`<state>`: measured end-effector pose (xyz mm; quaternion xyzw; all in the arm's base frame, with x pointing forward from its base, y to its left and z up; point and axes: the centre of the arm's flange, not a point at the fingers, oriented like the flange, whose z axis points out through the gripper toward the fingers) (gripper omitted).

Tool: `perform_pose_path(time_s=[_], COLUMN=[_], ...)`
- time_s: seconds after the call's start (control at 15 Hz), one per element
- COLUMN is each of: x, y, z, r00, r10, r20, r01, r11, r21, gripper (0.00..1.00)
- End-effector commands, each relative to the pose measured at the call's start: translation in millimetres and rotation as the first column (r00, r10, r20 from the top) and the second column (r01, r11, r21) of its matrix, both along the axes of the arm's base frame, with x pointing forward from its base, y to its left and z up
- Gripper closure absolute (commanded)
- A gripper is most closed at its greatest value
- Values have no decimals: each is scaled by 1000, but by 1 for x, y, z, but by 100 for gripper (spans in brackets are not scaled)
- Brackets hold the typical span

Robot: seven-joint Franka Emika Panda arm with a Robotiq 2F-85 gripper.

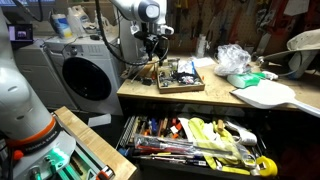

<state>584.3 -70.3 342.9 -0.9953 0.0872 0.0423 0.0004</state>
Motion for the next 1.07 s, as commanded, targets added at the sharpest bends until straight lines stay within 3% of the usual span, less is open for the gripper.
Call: perform_pose_path(time_s=[0.0,0.13,0.2,0.4,0.6,1.0], x=[-57,-83,-42,-64,-66,-100], y=[-18,-34,-21,-34,-27,-8], z=[4,6,0,5,3,-12], r00=[997,996,997,996,995,994], r10=[28,75,38,55,81,-65], r20=[-74,-49,-63,-63,-60,-94], r01=[-26,-74,-36,-53,-79,61], r11=[999,997,999,998,996,997], r21=[28,30,24,36,36,-40], gripper=[0,0,0,0,0,0])
